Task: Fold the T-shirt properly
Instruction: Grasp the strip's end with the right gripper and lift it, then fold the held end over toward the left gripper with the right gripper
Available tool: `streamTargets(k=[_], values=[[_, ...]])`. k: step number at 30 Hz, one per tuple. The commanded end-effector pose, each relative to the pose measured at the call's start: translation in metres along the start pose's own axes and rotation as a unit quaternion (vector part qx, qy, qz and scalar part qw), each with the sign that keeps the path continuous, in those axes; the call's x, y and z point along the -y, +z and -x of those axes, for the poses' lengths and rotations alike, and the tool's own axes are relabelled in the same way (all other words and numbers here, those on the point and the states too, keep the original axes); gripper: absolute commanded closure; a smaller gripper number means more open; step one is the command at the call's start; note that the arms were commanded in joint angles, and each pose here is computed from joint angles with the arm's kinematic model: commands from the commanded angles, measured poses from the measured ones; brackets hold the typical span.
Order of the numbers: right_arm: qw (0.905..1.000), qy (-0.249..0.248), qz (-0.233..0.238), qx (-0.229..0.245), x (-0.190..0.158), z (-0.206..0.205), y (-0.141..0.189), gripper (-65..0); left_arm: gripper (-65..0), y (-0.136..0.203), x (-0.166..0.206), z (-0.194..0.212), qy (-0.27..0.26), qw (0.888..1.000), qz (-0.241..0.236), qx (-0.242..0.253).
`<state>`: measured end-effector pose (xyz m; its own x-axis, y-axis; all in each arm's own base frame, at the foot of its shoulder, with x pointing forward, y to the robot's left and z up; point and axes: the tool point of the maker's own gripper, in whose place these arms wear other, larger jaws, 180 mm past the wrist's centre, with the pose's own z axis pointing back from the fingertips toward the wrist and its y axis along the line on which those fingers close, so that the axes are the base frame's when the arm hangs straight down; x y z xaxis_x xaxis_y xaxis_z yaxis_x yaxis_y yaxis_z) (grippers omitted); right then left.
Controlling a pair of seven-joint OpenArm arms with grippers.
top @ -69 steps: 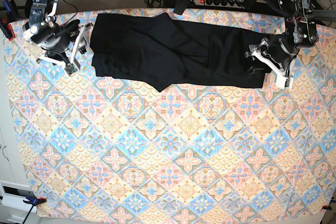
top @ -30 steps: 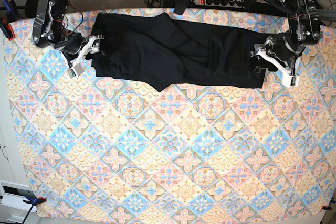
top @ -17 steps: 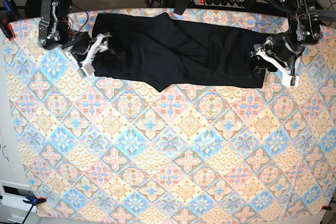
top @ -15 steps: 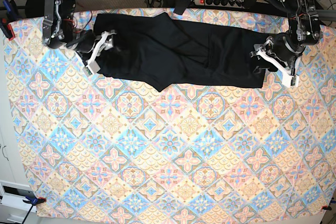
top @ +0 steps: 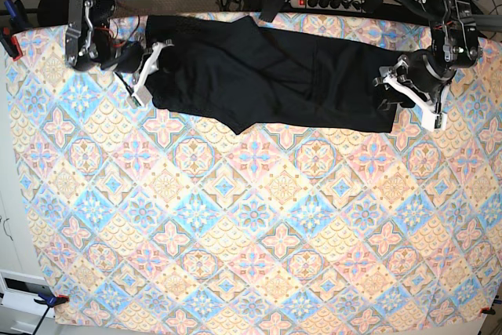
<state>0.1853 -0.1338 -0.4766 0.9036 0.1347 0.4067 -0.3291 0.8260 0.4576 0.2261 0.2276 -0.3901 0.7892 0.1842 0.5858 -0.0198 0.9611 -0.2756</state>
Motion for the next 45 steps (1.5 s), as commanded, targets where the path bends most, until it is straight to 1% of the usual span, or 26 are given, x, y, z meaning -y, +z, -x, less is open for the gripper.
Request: streamTargets(k=[1,3,7,9,12,14,16,18,20,22,25,29,31,35,38,41,43,45], values=[[0.9995,0.008,0.015,0.028,0.010,-0.022,0.009,-0.2,-38.3,0.004,0.000,-0.012,-0.008,1.000,0.002,0.019],[0.9987,0.007,0.026,0.044,0.019,-0.034,0.015,-0.2,-38.3,0.005,0.000,-0.014,-0.009,1.000,0.002,0.021],[0.9965,-0.011,0.052,0.064,0.039,-0.041,0.031,-0.3,-38.3,0.005,0.001,-0.014,-0.009,1.000,0.003,0.022],[0.9943,-0.001,0.074,0.077,0.056,-0.057,0.047,-0.3,-38.3,0.005,0.001,-0.014,-0.009,1.000,0.003,0.022],[0.9924,0.014,0.097,0.075,0.068,-0.066,0.057,-0.3,-38.3,0.005,0.001,-0.014,-0.009,1.000,0.003,0.023],[0.9894,0.027,0.122,0.075,0.081,-0.074,0.069,-0.3,-38.1,0.005,0.001,-0.014,-0.008,1.000,0.004,0.023],[0.9871,0.031,0.137,0.077,0.088,-0.079,0.075,-0.3,-34.4,0.005,0.001,-0.014,-0.008,1.000,0.004,0.023],[0.9849,0.039,0.148,0.080,0.091,-0.085,0.081,-0.3,-25.8,0.005,0.001,-0.014,-0.008,1.000,0.004,0.023],[0.9812,0.065,0.161,0.083,0.089,-0.093,0.092,-0.3,-18.6,0.005,0.001,-0.013,-0.007,1.000,0.003,0.022],[0.9764,0.093,0.170,0.096,0.080,-0.105,0.101,-0.3,-18.9,0.005,0.001,-0.013,-0.007,1.000,0.003,0.021],[0.9724,0.137,0.168,0.087,0.057,-0.105,0.103,-0.4,-18.8,0.004,0.003,-0.005,0.002,1.000,0.006,0.016],[0.9597,0.224,0.142,0.093,0.004,-0.117,0.098,-0.3,-18.5,0.001,0.008,0.002,0.013,1.000,0.009,0.013],[0.9561,0.249,0.125,0.090,-0.015,-0.116,0.091,-0.3,-17.5,0.000,0.010,0.003,0.017,1.000,0.011,0.013],[0.9559,0.276,0.075,0.066,-0.049,-0.098,0.067,-0.3,-9.8,-0.001,0.013,0.006,0.023,1.000,0.014,0.013],[0.9529,0.294,0.027,0.069,-0.087,-0.095,0.047,-0.3,-3.3,-0.001,0.013,0.010,0.024,1.000,0.013,0.008],[0.9494,0.306,-0.017,0.069,-0.121,-0.090,0.031,-0.4,-2.2,0.000,0.012,0.011,0.024,1.000,0.012,0.007],[0.9438,0.319,-0.050,0.071,-0.148,-0.087,0.021,-0.5,-2.2,0.000,0.012,0.017,0.027,1.000,0.011,0.001],[0.9402,0.324,-0.072,0.077,-0.167,-0.088,0.015,-0.6,-2.2,0.001,0.011,0.019,0.027,1.000,0.011,-0.002]])
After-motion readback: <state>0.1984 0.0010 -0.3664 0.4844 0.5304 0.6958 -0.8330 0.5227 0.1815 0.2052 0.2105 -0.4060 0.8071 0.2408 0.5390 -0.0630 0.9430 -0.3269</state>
